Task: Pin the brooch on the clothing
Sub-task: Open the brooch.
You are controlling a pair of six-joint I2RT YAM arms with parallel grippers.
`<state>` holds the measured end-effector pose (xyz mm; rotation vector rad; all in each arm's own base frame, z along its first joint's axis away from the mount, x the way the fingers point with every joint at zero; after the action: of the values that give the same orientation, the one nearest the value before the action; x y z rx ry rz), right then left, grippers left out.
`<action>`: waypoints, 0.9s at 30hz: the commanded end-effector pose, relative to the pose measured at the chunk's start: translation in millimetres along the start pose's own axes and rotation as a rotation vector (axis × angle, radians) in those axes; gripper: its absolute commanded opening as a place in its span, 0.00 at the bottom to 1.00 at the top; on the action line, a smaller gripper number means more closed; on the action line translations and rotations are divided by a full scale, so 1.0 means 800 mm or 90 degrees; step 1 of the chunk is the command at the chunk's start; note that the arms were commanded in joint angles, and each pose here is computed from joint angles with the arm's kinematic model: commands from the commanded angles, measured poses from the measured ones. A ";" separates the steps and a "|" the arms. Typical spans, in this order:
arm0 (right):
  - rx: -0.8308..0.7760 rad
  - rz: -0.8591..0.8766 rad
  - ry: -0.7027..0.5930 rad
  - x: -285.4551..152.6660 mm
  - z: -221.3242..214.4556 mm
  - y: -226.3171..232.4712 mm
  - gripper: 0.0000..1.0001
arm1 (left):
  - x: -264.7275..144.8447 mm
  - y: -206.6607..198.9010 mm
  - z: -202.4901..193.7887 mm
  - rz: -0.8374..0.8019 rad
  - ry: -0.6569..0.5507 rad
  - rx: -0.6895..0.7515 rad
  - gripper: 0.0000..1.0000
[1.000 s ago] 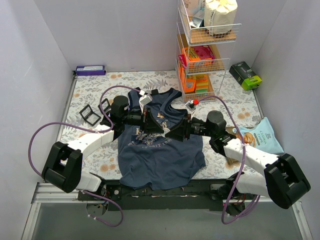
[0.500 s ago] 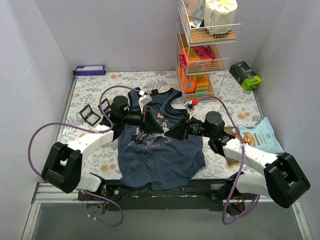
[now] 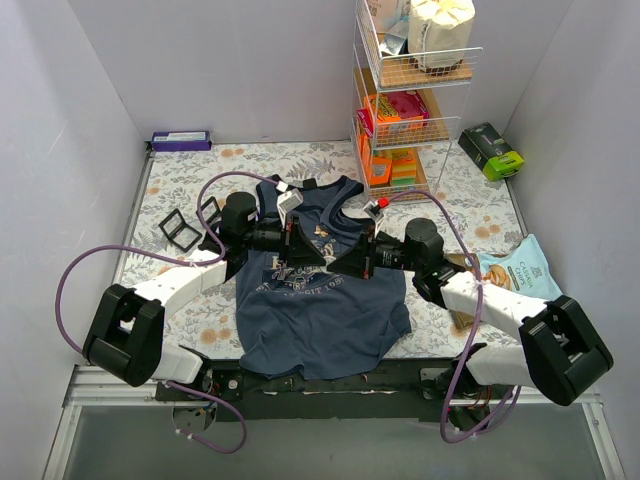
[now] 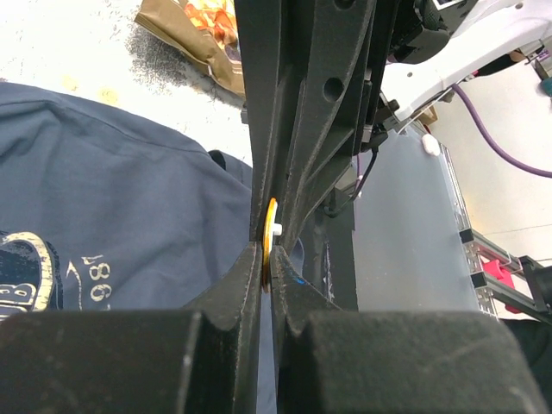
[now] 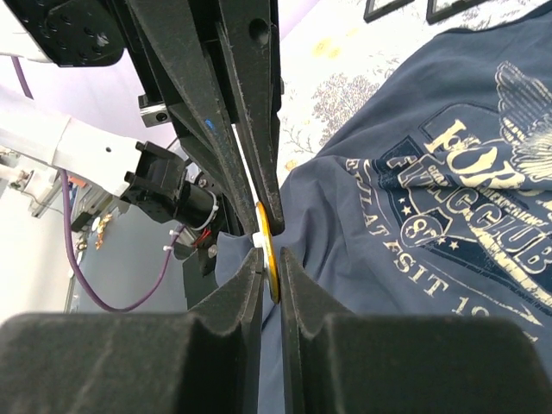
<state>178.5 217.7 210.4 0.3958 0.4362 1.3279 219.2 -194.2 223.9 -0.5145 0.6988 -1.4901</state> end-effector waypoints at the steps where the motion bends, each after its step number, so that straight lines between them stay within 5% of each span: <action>1: -0.009 -0.008 -0.006 0.013 0.014 -0.006 0.04 | 0.014 -0.027 -0.005 -0.062 0.045 0.030 0.00; 12: 0.000 0.023 0.029 0.022 0.009 -0.007 0.15 | 0.029 -0.024 -0.014 -0.076 0.083 0.010 0.00; 16: -0.014 0.026 0.026 0.019 0.012 -0.003 0.20 | 0.028 -0.018 -0.010 -0.005 0.062 0.008 0.00; 27: -0.085 -0.036 0.029 -0.006 0.024 0.011 0.49 | 0.011 0.016 0.007 0.147 -0.008 -0.041 0.00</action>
<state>176.8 216.9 204.1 0.3198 0.5238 1.3282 221.0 -208.6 211.8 -0.4749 0.8163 -1.3653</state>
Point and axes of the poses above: each gripper's point midway between its finger pads, its own x axis out along the fingers, its own y axis along the line the jaws close on, z = x × y, the point moved 10 cm from there along -x, back along the fingers, and after that the axes turned 9 degrees about -x, right-handed, at the moved point
